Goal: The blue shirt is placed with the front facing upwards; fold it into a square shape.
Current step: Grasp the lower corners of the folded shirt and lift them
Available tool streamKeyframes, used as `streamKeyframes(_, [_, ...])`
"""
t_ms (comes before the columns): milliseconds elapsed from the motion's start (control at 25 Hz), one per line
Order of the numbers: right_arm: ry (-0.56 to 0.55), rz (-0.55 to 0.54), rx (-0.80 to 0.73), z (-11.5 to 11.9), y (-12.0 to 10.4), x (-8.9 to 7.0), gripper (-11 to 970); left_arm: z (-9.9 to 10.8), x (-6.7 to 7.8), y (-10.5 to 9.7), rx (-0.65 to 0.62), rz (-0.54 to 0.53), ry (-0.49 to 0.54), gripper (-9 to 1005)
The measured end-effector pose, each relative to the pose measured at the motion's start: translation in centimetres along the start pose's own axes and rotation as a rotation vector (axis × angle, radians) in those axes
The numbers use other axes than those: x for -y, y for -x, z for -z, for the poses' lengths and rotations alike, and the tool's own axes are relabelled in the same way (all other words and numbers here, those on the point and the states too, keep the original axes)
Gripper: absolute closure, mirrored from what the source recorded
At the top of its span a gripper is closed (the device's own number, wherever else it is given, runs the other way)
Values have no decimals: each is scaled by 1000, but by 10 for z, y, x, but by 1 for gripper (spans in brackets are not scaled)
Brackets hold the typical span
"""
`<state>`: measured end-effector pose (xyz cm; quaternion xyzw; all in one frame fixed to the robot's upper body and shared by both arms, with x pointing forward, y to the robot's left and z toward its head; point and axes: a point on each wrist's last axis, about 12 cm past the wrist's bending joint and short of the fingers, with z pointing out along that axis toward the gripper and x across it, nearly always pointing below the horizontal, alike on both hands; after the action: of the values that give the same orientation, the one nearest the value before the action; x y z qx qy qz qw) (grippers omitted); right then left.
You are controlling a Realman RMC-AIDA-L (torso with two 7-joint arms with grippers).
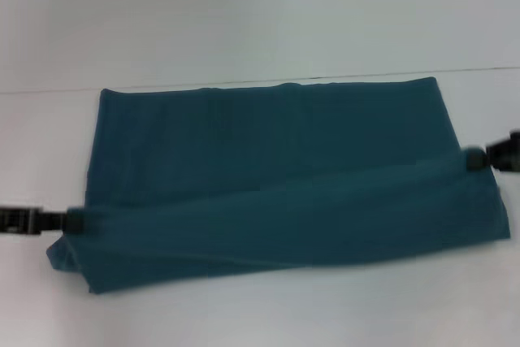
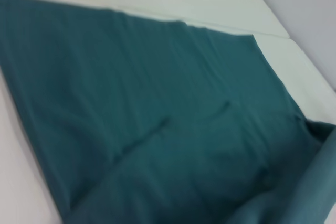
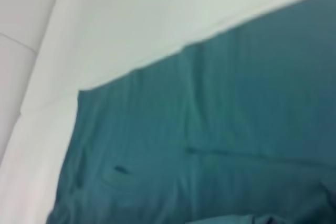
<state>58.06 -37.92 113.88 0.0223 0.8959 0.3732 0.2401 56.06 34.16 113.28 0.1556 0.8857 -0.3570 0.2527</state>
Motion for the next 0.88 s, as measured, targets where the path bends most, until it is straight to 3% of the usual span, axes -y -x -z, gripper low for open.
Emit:
streamKeyframes(160, [17,13,-9,-4,6,-8,909,1,2,8,7,-16,2,994])
streamKeyframes(360, [33,-25,-25,6,-11,2,908,3,2,-5,11,-17,-20,994])
streamKeyframes(880, [140,-130,-51,47,-94,31,907,29,22,-76,33,16,-114,994])
